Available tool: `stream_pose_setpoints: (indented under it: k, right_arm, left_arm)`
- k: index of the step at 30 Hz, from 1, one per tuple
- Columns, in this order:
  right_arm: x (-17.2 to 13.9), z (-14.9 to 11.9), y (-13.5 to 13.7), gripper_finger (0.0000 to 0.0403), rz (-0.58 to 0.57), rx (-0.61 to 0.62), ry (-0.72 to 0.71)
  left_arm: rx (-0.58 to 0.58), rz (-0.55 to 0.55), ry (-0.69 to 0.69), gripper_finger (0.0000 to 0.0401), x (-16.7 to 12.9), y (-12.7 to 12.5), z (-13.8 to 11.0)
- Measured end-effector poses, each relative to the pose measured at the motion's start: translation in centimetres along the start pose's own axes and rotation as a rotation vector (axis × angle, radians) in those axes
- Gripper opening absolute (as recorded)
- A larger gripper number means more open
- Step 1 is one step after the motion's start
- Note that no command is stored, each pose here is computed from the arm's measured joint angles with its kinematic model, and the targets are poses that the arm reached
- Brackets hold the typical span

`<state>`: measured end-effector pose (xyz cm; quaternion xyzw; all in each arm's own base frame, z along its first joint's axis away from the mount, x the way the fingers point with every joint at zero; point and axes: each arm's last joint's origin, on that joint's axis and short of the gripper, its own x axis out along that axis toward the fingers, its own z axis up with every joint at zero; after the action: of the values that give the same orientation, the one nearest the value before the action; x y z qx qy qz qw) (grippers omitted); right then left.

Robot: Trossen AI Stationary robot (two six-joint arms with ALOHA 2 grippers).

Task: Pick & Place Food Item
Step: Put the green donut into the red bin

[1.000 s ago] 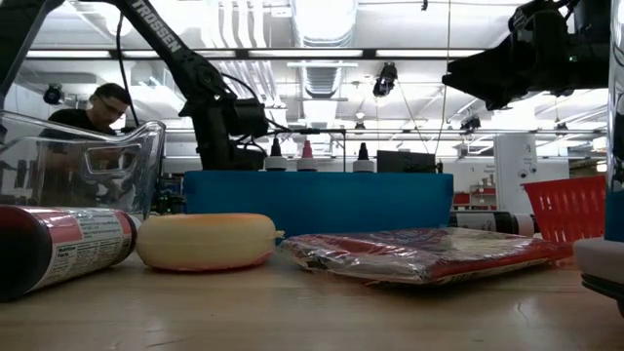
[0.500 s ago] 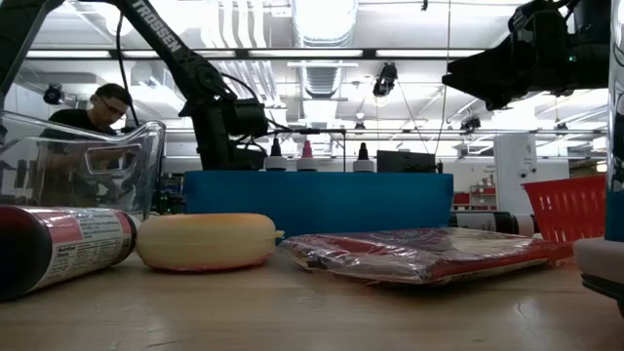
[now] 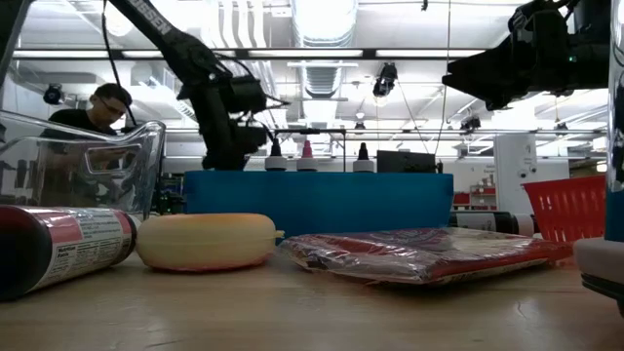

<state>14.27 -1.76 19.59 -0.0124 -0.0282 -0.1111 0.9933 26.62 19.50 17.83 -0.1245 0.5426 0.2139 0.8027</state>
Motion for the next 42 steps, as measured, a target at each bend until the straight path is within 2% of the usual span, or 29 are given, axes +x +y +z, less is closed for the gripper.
stream_pose_setpoints:
  k: [7, 13, 20, 29, 35, 42]
  right_arm:
    - [0.0, 0.0, 0.0, 0.0219, 0.000, 0.000, 0.002]
    - [0.0, 0.0, 0.0, 0.0219, -0.001, 0.000, 0.002]
    - [0.0, 0.0, 0.0, 0.0219, 0.000, 0.010, 0.002]
    - [0.0, 0.0, -0.1, 0.0219, -0.016, 0.049, -0.002]
    - [0.0, 0.0, -0.3, 0.0219, -0.086, 0.082, -0.004]
    - [0.0, 0.3, -0.6, 0.0219, -0.141, 0.090, -0.034]
  left_arm:
    - [0.069, 0.010, -0.114, 0.0004, -3.4, -0.9, 0.4]
    - [0.112, -0.003, -0.298, 0.0004, -6.0, -2.2, 0.0]
    - [0.158, -0.068, -0.527, 0.0004, -7.7, -4.4, -2.7]
    - [0.199, -0.197, -0.802, 0.0004, -7.6, -5.7, -8.1]
    - [0.255, -0.240, -0.899, 0.0004, -8.3, -5.8, -10.6]
    - [0.347, -0.295, -0.999, 0.0004, -9.6, -5.9, -11.8]
